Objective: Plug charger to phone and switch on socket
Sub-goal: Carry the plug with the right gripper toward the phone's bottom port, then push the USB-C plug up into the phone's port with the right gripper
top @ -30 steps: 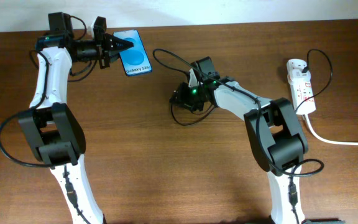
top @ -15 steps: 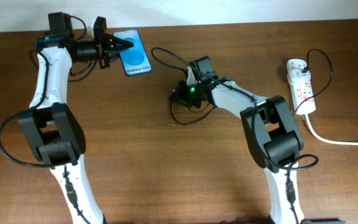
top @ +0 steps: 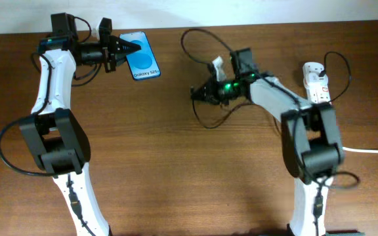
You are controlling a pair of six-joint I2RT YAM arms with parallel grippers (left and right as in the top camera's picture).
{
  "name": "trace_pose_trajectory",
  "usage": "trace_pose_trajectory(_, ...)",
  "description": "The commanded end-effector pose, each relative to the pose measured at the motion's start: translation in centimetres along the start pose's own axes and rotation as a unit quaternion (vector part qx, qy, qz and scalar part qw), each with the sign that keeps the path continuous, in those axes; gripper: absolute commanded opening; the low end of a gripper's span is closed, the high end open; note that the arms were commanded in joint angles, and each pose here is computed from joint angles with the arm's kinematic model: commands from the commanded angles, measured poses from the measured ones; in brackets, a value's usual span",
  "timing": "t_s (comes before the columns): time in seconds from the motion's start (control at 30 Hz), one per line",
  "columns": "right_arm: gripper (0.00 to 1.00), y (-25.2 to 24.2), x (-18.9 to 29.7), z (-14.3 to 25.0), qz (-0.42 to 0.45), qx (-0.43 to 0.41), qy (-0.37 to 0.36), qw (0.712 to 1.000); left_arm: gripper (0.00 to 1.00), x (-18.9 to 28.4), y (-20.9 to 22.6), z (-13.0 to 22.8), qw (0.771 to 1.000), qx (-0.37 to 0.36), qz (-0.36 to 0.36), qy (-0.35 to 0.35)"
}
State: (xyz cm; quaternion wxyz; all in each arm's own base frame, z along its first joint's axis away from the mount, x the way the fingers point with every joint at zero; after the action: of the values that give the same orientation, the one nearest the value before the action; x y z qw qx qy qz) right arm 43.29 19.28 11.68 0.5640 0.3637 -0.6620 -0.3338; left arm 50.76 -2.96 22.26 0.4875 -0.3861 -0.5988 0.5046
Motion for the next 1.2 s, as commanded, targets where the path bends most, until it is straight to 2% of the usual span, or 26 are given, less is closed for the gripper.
trace_pose_trajectory(0.0, 0.04, 7.2, 4.8, 1.1, -0.041, 0.114, -0.012, 0.993, 0.0, -0.5, -1.3, 0.5, 0.999, -0.029, 0.028, 0.017)
trace_pose_trajectory(0.07, 0.04, 10.8, 7.6, 2.6, -0.044, 0.154, -0.021, 0.987, 0.0, -0.9, -1.7, 0.8, 0.998, -0.044, 0.045, 0.029)
trace_pose_trajectory(0.17, 0.04, 14.5, 10.8, 5.5, -0.046, 0.171, -0.02, 0.984, 0.0, -1.6, -2.1, 1.1, 0.996, -0.051, 0.059, 0.042)
trace_pose_trajectory(0.33, 0.04, 15.8, 7.1, 9.3, -0.058, 0.19, 0.056, 0.978, 0.0, -4.3, -2.7, 2.2, 0.994, -0.059, 0.061, 0.07)
trace_pose_trajectory(0.43, 0.04, 15.2, 4.9, 8.7, -0.075, 0.124, 0.031, 0.989, 0.0, -5.6, -3.1, 2.6, 0.992, -0.068, 0.065, 0.084)
trace_pose_trajectory(0.6, 0.04, 12.7, 3.0, 8.7, -0.114, 0.075, -0.001, 0.991, 0.0, -5.7, -3.2, 2.5, 0.991, -0.083, 0.066, 0.083)
trace_pose_trajectory(0.77, 0.04, 12.7, 3.0, 7.7, -0.113, 0.068, -0.038, 0.991, 0.0, -6.6, -3.5, 2.9, 0.989, -0.088, 0.072, 0.094)
trace_pose_trajectory(0.93, 0.04, 13.0, 3.1, 7.5, -0.118, 0.069, -0.044, 0.99, 0.0, -8.0, -4.4, 3.9, 0.983, -0.091, 0.101, 0.124)
trace_pose_trajectory(1.17, 0.04, 13.7, 3.3, 7.5, -0.143, 0.087, -0.037, 0.985, 0.0, -7.5, -4.3, 3.7, 0.983, -0.092, 0.104, 0.12)
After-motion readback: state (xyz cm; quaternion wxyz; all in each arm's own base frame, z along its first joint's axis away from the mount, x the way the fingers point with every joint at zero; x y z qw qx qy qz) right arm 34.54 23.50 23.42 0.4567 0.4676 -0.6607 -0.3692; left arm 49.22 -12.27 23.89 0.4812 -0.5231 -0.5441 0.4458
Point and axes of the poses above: each gripper's point midway between its finger pads, its own x axis back along the fingers, its own y axis along the line the jaws close on, z = x × y, the point moved 7 cm from there along x, back along the fingers, and after that the axes turned 3 degrees about -x, right-handed, at the moved point
